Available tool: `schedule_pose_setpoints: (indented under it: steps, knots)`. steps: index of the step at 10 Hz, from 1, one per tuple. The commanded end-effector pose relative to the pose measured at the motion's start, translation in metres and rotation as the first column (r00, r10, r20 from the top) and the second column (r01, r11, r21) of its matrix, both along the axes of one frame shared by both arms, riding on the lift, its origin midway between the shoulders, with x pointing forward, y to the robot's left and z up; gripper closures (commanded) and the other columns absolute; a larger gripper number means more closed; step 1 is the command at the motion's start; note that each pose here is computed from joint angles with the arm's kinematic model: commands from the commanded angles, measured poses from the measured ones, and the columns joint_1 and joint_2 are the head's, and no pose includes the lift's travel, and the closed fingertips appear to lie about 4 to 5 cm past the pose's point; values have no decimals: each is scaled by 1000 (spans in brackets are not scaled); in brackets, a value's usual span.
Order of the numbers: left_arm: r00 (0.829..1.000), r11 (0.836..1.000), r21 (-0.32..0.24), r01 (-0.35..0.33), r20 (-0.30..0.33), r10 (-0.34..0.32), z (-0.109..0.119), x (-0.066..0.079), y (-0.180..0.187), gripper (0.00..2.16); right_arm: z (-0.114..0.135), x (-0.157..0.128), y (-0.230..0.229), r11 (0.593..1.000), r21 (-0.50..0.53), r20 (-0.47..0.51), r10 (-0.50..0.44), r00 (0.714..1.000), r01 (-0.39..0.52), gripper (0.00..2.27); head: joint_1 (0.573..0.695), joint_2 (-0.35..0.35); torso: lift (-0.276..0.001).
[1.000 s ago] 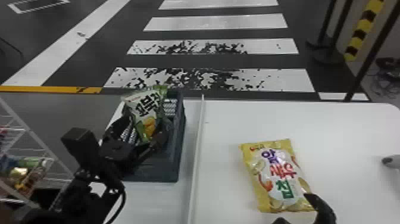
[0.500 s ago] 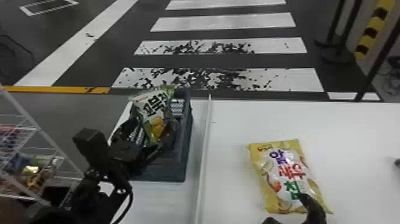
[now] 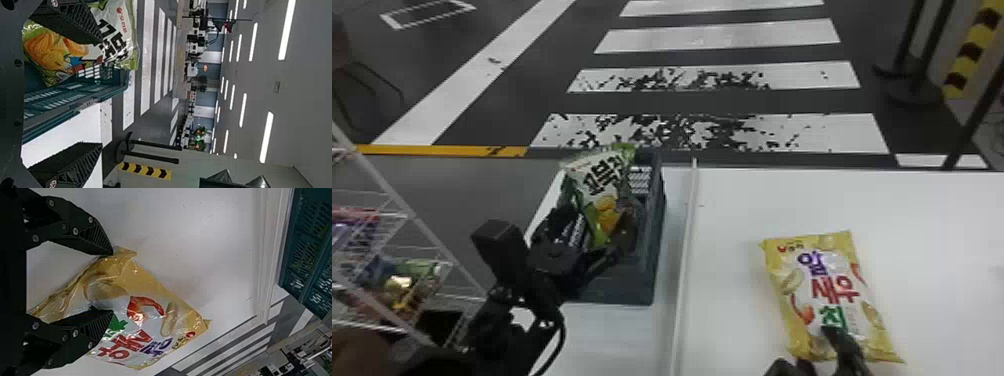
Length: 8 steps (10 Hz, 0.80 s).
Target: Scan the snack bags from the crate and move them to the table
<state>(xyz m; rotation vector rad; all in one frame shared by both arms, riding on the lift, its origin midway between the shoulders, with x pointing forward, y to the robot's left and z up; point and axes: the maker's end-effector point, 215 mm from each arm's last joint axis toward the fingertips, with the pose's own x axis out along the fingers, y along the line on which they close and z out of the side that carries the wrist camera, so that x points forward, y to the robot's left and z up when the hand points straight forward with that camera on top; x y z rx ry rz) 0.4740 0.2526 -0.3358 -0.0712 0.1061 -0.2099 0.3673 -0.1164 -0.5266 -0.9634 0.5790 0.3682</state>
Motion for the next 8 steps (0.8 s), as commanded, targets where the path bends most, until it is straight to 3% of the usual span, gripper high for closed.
schedule_pose_setpoints:
  steps: [1,5,6,8]
  knots:
    - [1000,1000,-7,3,-6,-3,-4,2,0,66,3,1,-3,1000,-11,28,-6,1000,6,2246,695,182,-95]
    - [1000,1000,-15,6,-16,-6,-10,3,-1,66,23,8,4,999,40,123,-5,992,0,2246,695,175,-95]
    - [1000,1000,-15,6,-18,-6,-11,2,-1,66,30,9,5,993,114,110,-32,993,19,2246,695,177,-95]
    - [1000,1000,-16,4,-23,-4,-14,2,-1,66,57,18,2,938,335,45,-106,993,85,2246,695,185,-95]
